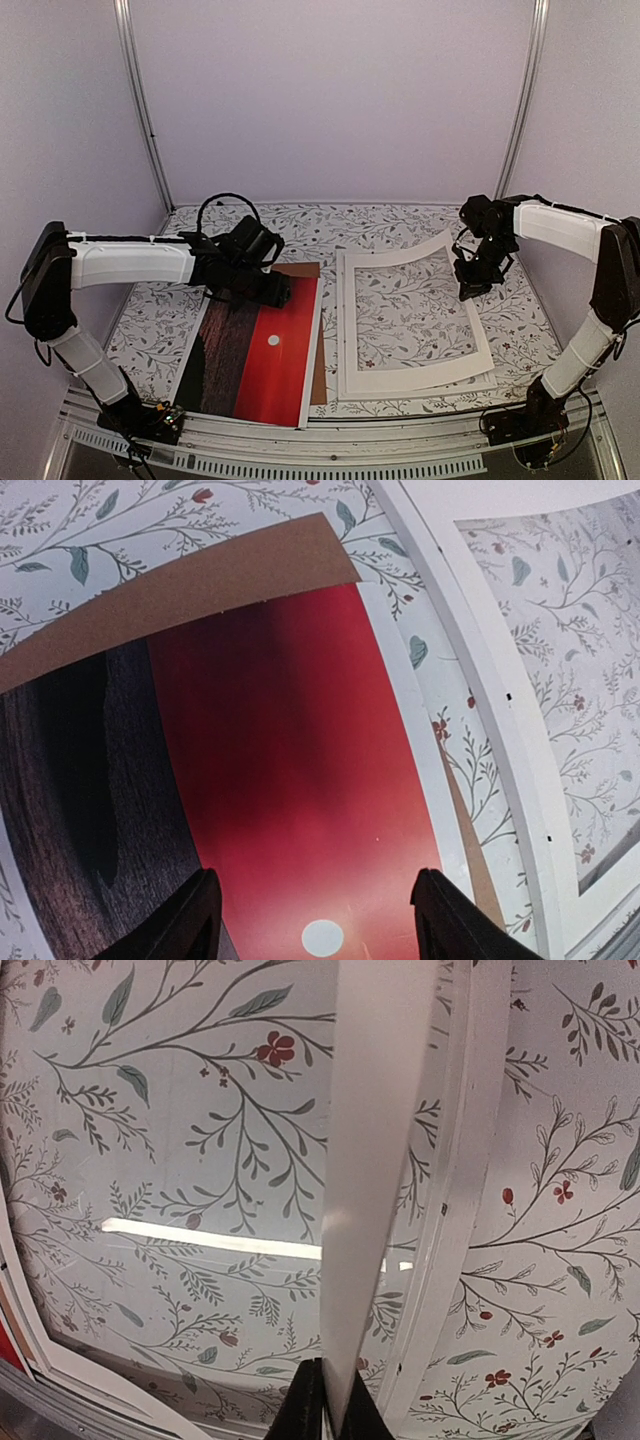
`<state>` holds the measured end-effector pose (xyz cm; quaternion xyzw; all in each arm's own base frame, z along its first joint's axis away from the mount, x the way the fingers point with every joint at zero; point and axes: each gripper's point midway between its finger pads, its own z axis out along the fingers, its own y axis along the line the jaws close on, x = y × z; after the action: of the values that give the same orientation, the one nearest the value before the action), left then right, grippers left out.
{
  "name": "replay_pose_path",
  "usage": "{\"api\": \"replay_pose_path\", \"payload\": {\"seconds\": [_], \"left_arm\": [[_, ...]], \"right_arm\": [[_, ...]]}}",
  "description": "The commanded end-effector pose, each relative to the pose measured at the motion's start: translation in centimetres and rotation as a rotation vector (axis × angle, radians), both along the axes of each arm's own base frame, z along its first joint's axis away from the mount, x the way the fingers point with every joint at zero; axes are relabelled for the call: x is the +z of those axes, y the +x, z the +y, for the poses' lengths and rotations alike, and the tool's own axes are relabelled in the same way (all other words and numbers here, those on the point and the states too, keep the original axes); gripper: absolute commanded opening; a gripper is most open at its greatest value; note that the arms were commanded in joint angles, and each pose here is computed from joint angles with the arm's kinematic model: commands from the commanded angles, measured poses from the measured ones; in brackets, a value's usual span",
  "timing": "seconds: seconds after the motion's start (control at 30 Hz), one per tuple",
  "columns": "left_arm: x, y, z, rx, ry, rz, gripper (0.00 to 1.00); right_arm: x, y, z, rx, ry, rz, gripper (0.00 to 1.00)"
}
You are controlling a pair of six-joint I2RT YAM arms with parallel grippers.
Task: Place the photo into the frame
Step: Place the mat board on the glass panel.
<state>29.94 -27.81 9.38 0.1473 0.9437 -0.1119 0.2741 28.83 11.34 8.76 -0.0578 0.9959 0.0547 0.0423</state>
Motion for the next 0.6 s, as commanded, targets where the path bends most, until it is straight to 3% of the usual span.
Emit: {"api": "replay_pose_path", "payload": {"seconds": [0.0, 0.57], "left_arm": [[0.1, 0.0, -0.5, -0.004, 0.014, -0.010, 0.68], [-0.6, 0.0, -0.4, -0.001, 0.042, -0.003, 0.69]], "right_arm": [[-0.3, -0.3, -0.2, -0.007, -0.027, 0.009, 0.08], [-1.7, 0.4, 0.8, 0.026, -0.034, 0.008, 0.13]]}}
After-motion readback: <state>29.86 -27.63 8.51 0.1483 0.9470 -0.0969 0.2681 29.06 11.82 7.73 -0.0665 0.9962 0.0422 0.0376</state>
